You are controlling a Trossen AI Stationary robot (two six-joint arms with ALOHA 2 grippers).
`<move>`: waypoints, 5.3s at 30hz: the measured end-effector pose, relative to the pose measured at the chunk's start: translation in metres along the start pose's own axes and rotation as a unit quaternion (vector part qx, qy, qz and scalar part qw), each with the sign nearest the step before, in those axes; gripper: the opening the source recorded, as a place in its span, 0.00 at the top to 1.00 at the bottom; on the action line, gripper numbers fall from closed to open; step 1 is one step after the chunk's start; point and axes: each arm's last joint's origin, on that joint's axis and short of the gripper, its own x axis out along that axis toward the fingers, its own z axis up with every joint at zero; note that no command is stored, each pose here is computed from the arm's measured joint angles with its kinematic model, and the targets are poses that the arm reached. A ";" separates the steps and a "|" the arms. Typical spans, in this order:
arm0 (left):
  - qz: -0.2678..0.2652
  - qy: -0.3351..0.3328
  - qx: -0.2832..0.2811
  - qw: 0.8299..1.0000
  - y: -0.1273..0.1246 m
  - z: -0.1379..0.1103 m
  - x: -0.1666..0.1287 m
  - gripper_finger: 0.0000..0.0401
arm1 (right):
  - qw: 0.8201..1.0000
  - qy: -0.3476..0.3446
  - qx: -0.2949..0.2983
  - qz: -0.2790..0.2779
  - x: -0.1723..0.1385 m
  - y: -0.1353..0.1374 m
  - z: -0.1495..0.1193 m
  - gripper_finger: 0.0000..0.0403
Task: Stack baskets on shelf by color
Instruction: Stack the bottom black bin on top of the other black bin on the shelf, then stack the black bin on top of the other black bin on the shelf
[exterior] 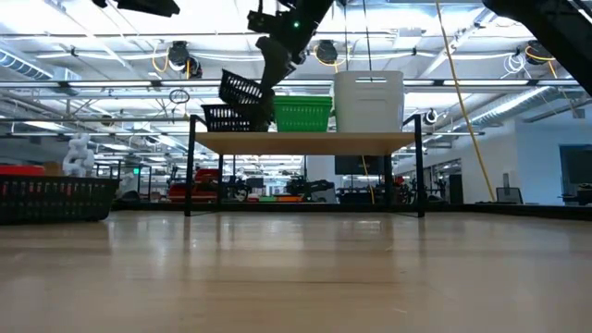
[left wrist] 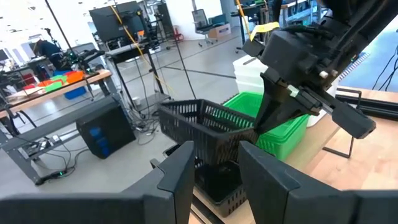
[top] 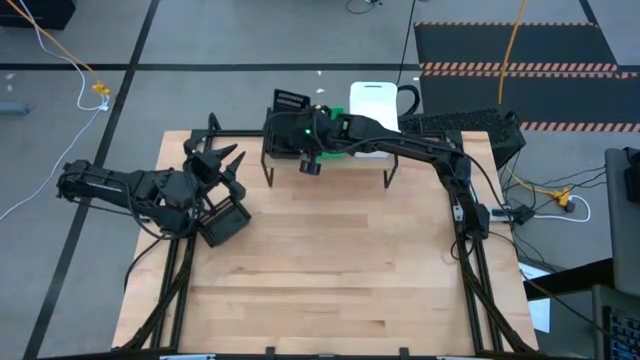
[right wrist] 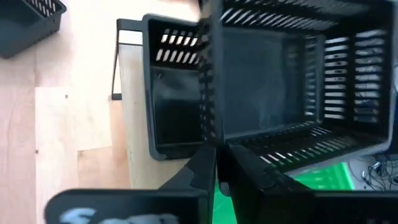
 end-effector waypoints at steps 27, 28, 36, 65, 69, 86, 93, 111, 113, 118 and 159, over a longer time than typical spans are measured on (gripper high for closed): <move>-0.123 0.074 0.035 0.989 -0.005 -0.019 -0.003 0.68 | 0.961 -0.030 -0.017 0.276 -0.062 0.045 -0.012 0.87; -0.162 0.102 0.033 0.981 -0.007 -0.025 -0.004 0.68 | 0.954 -0.046 -0.027 0.295 -0.065 0.058 -0.017 0.87; -0.249 0.330 -0.016 0.910 -0.038 -0.095 -0.010 0.68 | 0.913 -0.230 -0.014 0.337 -0.091 0.138 -0.102 0.91; -0.185 0.523 0.051 0.831 -0.078 -0.172 0.014 0.88 | 0.853 -0.386 0.052 0.347 -0.124 0.168 -0.241 0.99; -0.315 0.481 0.042 0.817 -0.096 -0.163 0.012 0.97 | 0.853 -0.388 0.052 0.346 -0.124 0.168 -0.241 0.99; -0.435 0.426 0.024 0.793 -0.120 -0.130 -0.019 0.72 | 0.906 -0.376 -0.075 0.179 -0.077 0.179 -0.221 0.99; -0.247 0.542 -0.037 0.803 -0.089 -0.119 -0.021 0.76 | 0.920 -0.267 -0.197 0.208 -0.021 0.180 -0.141 0.89; -0.104 0.575 -0.020 0.811 -0.064 -0.117 -0.053 0.86 | 0.720 -0.318 -0.616 0.035 0.089 0.224 -0.091 0.69; -0.105 0.575 -0.020 0.811 -0.064 -0.117 -0.054 0.86 | 0.704 -0.309 -0.638 0.035 0.100 0.227 -0.099 0.69; -0.104 0.572 -0.020 0.814 -0.064 -0.117 -0.055 0.86 | 0.722 -0.322 -0.612 0.018 0.116 0.229 -0.100 0.69; -0.065 0.627 -0.020 0.776 -0.064 -0.171 -0.033 0.86 | 0.768 -0.335 -0.514 0.183 0.077 0.281 -0.102 0.97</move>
